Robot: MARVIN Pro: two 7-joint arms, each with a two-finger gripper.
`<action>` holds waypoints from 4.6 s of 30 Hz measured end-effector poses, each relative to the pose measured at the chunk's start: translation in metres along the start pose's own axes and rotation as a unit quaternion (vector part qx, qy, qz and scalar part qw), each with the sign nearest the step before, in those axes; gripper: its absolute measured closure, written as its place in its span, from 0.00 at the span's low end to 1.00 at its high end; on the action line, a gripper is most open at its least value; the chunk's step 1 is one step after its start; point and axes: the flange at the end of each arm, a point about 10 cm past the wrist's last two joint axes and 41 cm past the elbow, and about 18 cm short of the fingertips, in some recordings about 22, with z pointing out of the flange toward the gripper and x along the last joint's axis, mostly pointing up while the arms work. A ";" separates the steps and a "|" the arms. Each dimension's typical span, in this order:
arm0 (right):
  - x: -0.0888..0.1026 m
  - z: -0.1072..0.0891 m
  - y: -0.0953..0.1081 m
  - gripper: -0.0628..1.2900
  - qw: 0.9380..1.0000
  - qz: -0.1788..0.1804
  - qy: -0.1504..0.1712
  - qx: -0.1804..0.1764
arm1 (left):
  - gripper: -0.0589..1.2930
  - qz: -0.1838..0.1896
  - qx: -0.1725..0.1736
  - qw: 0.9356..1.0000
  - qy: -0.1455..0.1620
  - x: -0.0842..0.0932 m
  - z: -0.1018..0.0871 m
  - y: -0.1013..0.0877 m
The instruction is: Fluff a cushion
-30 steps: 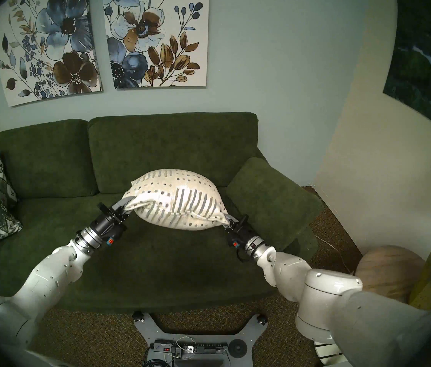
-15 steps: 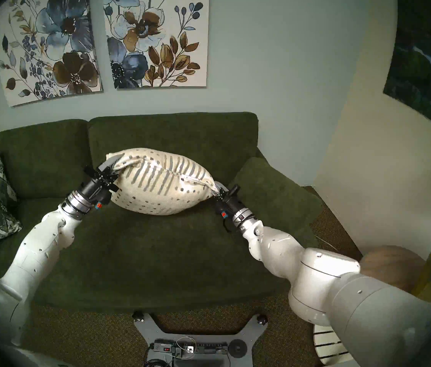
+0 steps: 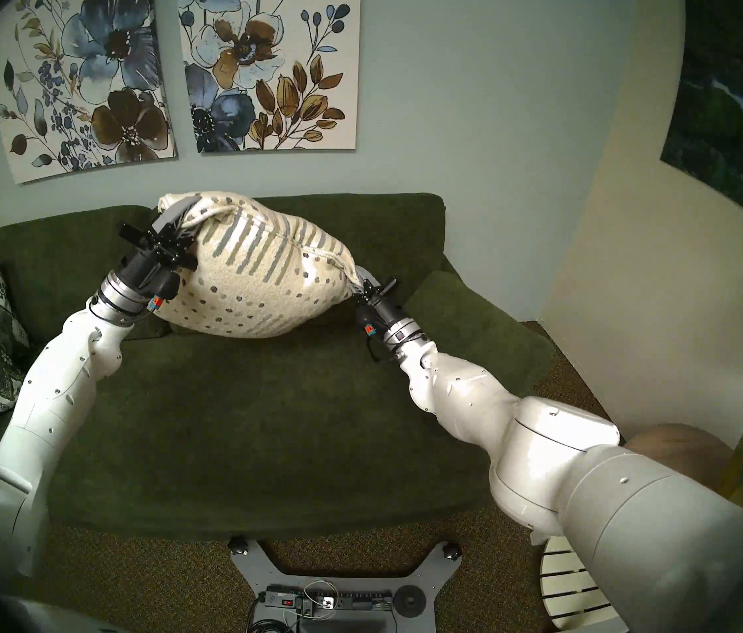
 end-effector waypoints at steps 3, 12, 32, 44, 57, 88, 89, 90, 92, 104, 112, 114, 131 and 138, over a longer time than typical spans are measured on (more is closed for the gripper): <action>0.000 0.013 0.011 0.93 1.000 -0.014 0.001 -0.018 | 0.88 0.003 0.014 1.000 0.013 0.000 0.015 -0.007; -0.013 0.028 0.030 0.93 0.994 -0.113 -0.001 0.000 | 0.90 -0.030 0.008 0.999 0.009 0.009 0.021 0.016; -0.070 -0.156 -0.035 0.94 0.947 -0.183 -0.096 0.246 | 0.92 -0.215 -0.238 0.945 -0.059 0.136 -0.147 0.155; -0.044 -0.225 -0.080 0.94 0.936 -0.136 -0.105 0.308 | 0.92 -0.311 -0.313 0.894 -0.074 0.212 -0.222 0.172; -0.014 -0.291 -0.114 0.94 0.921 -0.088 -0.126 0.359 | 0.92 -0.374 -0.396 0.834 -0.094 0.282 -0.292 0.173; -0.061 -0.133 -0.021 0.94 0.980 -0.106 -0.121 0.113 | 0.92 -0.235 -0.158 0.958 -0.041 0.133 -0.089 0.149; -0.062 -0.130 -0.017 0.94 0.981 -0.109 -0.120 0.108 | 0.92 -0.233 -0.152 0.960 -0.036 0.132 -0.083 0.147; -0.064 -0.128 -0.014 0.94 0.981 -0.111 -0.119 0.105 | 0.92 -0.231 -0.148 0.961 -0.033 0.131 -0.079 0.146; -0.067 -0.122 -0.007 0.94 0.982 -0.116 -0.117 0.097 | 0.92 -0.228 -0.136 0.964 -0.023 0.130 -0.067 0.143; -0.067 -0.113 0.001 0.94 0.983 -0.129 -0.098 0.083 | 0.92 -0.218 -0.094 0.971 0.026 0.137 -0.024 0.125; -0.058 -0.113 -0.008 0.94 0.984 -0.129 -0.076 0.092 | 0.92 -0.215 -0.081 0.972 0.053 0.147 -0.013 0.113; -0.055 -0.117 -0.012 0.94 0.984 -0.130 -0.070 0.099 | 0.92 -0.219 -0.087 0.970 0.059 0.153 -0.018 0.113; -0.035 -0.237 -0.072 0.95 0.962 -0.103 -0.092 0.234 | 0.92 -0.322 -0.273 0.906 0.032 0.247 -0.170 0.154; -0.025 -0.269 -0.085 0.95 0.955 -0.085 -0.105 0.264 | 0.93 -0.359 -0.320 0.876 0.024 0.287 -0.212 0.160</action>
